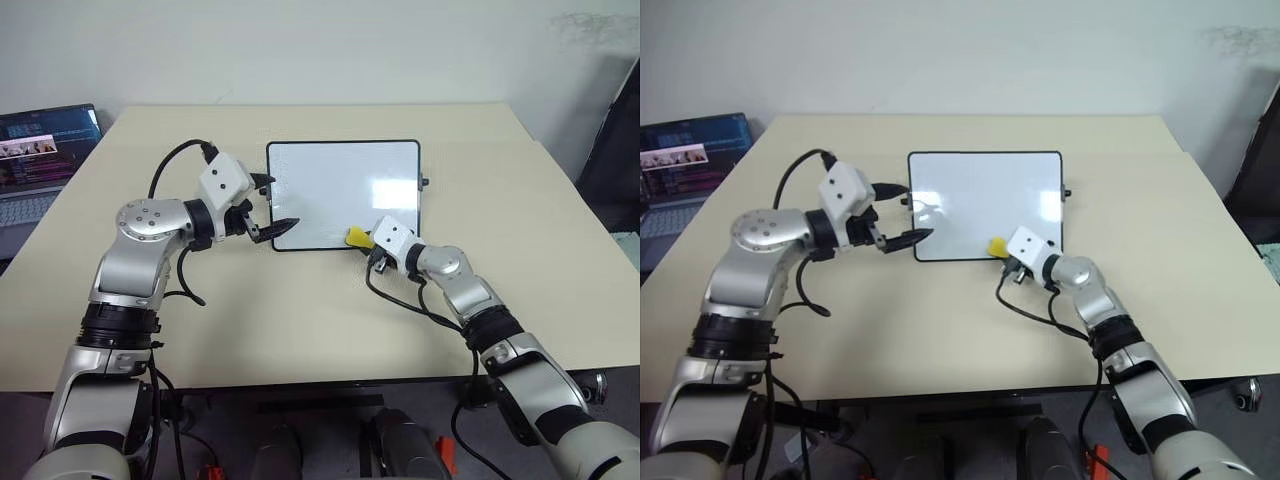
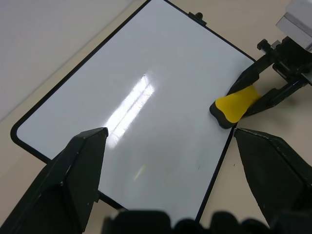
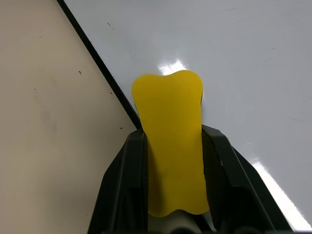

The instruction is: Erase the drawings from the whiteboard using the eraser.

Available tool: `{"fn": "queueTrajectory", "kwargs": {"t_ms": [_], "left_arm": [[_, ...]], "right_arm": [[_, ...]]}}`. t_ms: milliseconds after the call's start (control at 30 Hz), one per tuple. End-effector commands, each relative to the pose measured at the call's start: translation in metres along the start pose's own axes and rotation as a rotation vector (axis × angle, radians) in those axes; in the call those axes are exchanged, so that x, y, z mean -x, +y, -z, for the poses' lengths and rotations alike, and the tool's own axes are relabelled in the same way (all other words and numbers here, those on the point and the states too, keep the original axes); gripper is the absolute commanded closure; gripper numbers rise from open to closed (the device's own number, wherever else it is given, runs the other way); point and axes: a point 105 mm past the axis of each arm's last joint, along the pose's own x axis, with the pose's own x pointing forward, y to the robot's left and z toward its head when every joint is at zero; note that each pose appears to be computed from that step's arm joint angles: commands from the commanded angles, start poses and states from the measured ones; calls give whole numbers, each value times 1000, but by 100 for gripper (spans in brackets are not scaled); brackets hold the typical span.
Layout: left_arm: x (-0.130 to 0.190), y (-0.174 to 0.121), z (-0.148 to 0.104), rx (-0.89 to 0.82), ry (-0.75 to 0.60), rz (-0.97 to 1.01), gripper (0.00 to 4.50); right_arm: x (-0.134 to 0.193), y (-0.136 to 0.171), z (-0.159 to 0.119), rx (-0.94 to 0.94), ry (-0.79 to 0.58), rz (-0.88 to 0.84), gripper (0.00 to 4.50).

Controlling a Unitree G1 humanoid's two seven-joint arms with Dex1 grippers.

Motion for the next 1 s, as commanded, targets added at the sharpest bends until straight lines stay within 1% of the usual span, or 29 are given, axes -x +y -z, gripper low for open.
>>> {"fn": "queueTrajectory", "kwargs": {"t_ms": [33, 133, 233, 467, 567, 667, 767, 800, 867, 1000], "left_arm": [[8, 9, -15, -50, -29, -29, 0], [7, 10, -15, -50, -28, -30, 0], [6, 10, -16, -50, -29, -29, 0], [4, 9, -16, -49, -33, -25, 0], [3, 9, -16, -49, -35, -23, 0], [1, 8, -17, -49, -39, -15, 0], [-1, 5, -20, -46, -51, 1, 0], [-3, 4, -22, -41, -63, 10, 0], [-5, 0, -29, -16, -104, 40, 0], [-11, -12, -40, -12, -153, 119, 0]], "right_arm": [[3, -6, 20, -20, 84, 34, 338], [6, -28, 7, -28, 46, 106, 338], [7, -41, -1, -32, 28, 154, 338], [19, -96, 1, -39, 89, 433, 338], [24, -108, 2, -42, 101, 507, 338], [24, -105, -6, -83, 46, 475, 338], [27, -89, -36, -93, -119, 321, 338], [34, -85, -49, -101, -182, 272, 338], [57, -88, -70, -136, -264, 234, 338], [96, -100, -82, -159, -279, 250, 338]]}}
